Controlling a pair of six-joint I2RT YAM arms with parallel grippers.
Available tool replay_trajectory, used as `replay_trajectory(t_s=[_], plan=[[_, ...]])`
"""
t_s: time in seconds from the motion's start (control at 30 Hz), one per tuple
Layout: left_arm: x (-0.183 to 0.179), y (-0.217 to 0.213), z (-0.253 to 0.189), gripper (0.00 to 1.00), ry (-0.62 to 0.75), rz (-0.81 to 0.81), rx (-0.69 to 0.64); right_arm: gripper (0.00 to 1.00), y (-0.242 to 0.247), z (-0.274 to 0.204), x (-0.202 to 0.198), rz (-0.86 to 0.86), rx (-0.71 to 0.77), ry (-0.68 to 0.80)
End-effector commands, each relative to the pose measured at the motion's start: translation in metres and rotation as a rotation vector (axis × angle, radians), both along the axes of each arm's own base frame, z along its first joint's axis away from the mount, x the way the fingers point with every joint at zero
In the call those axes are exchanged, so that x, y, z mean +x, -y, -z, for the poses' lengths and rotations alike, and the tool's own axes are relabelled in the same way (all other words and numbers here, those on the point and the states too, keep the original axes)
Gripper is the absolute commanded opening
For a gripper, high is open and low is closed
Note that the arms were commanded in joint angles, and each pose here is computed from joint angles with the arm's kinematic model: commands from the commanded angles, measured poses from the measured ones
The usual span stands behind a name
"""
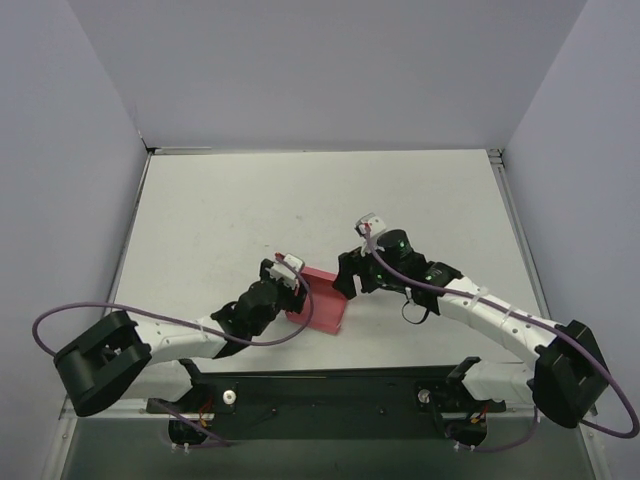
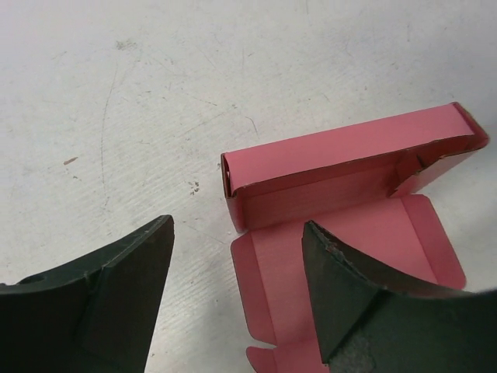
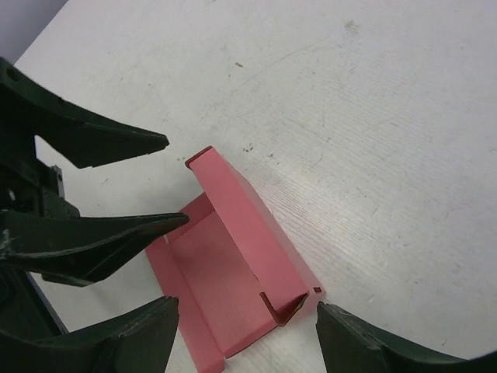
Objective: Fold the paper box
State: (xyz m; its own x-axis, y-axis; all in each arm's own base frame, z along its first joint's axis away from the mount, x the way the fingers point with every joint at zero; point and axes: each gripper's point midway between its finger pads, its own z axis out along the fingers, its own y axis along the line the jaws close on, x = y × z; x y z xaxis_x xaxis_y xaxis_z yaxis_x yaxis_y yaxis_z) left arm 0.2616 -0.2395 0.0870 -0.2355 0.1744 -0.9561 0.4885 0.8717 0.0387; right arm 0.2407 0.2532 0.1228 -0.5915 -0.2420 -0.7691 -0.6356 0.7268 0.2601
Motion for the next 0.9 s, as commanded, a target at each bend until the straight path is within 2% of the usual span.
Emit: replay_trajectory(t_s=[0.0,0.13,0.2,0.4,0.63,0.87], plan=[[-0.016,0.001,-0.017,0.78,-0.04,0.046,-0.064,0.71,0.019,0.0,0.001,0.253,0.066,-0.1],[-0.017,0.0,-0.035,0.81,-0.128,0.02,-0.192,0.68,0.021,0.008,0.005,0.403,0.163,-0.173],[-0.018,0.001,-0.035,0.81,-0.227,0.009,-0.264,0.68,0.02,0.015,0.003,0.45,0.214,-0.21],[0.003,-0.001,-0.052,0.82,-0.314,-0.013,-0.452,0.66,0.021,0.013,0.013,0.552,0.337,-0.201],[0.022,0.0,-0.053,0.82,-0.341,-0.008,-0.529,0.65,0.021,0.016,0.018,0.598,0.406,-0.198],[0.039,0.005,-0.053,0.81,-0.352,0.013,-0.574,0.62,0.019,0.022,0.021,0.617,0.409,-0.207]])
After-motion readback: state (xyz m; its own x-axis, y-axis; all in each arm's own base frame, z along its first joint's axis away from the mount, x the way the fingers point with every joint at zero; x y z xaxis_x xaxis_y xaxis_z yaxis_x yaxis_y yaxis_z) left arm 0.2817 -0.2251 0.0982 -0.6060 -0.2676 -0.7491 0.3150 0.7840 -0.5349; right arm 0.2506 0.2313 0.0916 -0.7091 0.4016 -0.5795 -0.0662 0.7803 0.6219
